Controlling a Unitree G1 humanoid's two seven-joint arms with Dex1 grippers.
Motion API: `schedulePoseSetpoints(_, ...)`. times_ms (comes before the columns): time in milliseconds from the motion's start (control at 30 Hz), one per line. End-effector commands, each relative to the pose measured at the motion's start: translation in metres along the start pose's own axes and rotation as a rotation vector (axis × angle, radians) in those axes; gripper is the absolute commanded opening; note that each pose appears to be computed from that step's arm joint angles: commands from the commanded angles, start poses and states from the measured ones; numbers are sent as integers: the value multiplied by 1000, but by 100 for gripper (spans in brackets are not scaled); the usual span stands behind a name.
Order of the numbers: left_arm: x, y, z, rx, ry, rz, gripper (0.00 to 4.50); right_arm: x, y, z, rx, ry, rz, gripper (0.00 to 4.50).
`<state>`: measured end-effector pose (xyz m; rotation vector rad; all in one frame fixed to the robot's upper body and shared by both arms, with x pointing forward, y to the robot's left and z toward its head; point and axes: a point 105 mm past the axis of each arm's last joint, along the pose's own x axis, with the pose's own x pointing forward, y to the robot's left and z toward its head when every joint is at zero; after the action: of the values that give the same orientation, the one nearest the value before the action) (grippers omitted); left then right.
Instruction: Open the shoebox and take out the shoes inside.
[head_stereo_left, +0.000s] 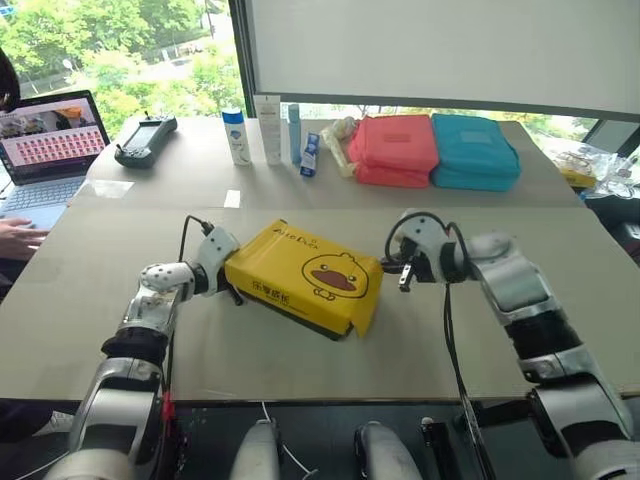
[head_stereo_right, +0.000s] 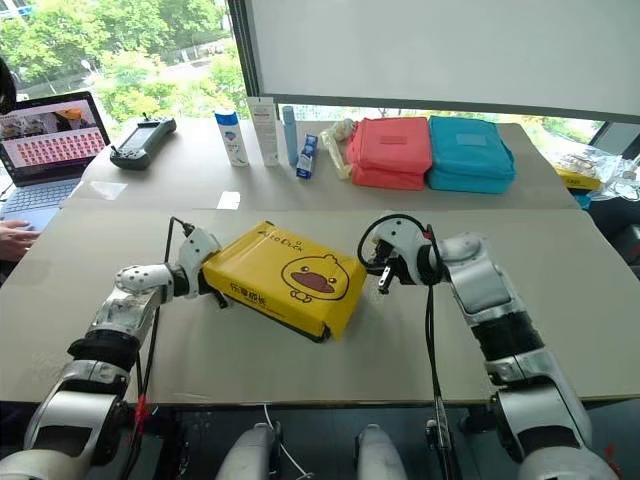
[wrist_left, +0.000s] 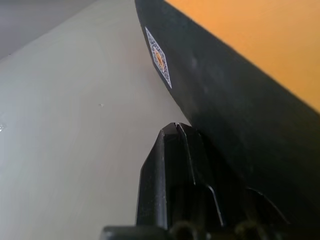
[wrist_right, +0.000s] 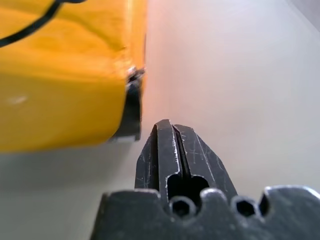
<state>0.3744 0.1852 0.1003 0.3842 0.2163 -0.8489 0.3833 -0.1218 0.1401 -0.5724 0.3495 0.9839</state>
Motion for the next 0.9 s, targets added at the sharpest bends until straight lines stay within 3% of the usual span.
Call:
schedulePoseSetpoints(33,-19,-21,7,-12,1,-49,0,13,-7,21,-67,-61,11,4)
schedulePoseSetpoints(233,-51,-40,15,-52,19,-17,0,37,-2,30,-102,-85,54,4)
schedulePoseSetpoints(333,-64,-40,13,-78,33,23,0,31,-23,19,-153,3,-44,4)
schedulePoseSetpoints(500,-71,-31,6,-85,62,68,0,-28,-83,-4,-234,186,-300,4)
schedulePoseSetpoints(600,-68,-25,10,-78,54,70,0,-62,-95,-11,-218,217,-334,4)
schedulePoseSetpoints(733,-60,-12,15,-52,43,69,0,-83,-56,-23,-194,227,-105,4)
schedulePoseSetpoints(833,-53,-8,20,-29,32,56,0,-74,-9,-13,-160,127,96,4)
schedulePoseSetpoints(900,-48,-7,22,-20,25,45,0,-66,3,-4,-133,71,119,4)
